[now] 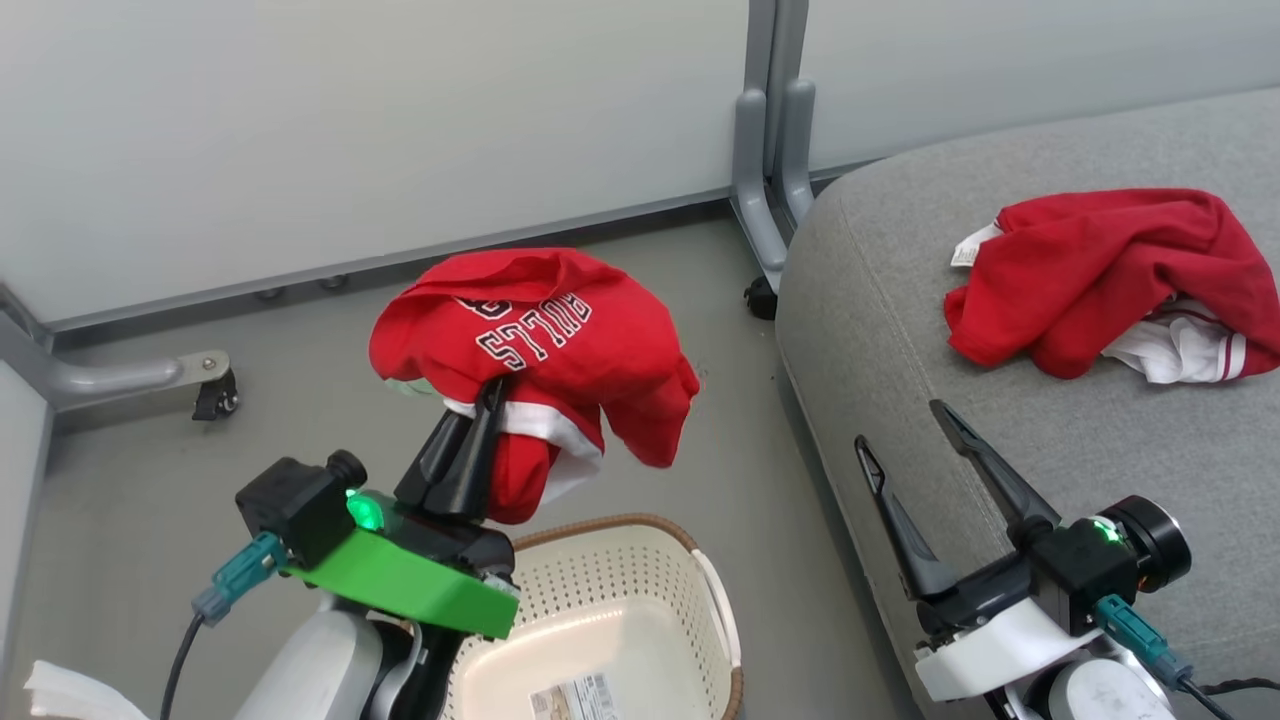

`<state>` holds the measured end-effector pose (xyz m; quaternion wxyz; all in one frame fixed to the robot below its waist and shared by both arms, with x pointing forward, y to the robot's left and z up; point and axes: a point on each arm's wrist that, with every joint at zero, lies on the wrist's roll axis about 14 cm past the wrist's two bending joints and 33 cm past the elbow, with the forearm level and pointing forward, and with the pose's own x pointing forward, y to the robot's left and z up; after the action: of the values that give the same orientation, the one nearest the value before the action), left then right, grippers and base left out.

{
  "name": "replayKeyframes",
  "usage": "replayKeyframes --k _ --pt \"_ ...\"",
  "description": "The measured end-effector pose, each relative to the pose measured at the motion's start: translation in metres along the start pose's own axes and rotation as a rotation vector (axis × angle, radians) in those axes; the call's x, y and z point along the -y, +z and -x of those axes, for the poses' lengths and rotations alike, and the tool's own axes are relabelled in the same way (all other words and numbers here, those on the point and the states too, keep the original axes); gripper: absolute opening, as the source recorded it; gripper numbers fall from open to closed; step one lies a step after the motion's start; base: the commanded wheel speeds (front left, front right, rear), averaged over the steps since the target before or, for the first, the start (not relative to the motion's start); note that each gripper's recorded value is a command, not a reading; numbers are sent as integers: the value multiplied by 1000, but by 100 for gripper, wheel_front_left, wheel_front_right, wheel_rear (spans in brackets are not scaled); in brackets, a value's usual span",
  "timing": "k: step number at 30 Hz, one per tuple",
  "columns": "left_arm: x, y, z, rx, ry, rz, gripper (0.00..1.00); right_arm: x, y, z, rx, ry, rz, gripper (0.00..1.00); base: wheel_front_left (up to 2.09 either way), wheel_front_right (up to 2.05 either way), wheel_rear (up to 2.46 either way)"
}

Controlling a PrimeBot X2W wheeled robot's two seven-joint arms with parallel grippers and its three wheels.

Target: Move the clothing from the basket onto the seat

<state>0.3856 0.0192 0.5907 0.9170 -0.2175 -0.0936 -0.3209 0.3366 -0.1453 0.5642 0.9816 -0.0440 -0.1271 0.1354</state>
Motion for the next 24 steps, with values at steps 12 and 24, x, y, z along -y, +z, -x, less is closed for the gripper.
replayKeyframes --k 12,24 --pt "50 58 3 199 -108 114 0 -7 0 4 1 18 -7 100 0 0 0" --pt "94 78 0 263 -227 204 0 -7 -2 6 -8 16 -6 100 0 0 0"
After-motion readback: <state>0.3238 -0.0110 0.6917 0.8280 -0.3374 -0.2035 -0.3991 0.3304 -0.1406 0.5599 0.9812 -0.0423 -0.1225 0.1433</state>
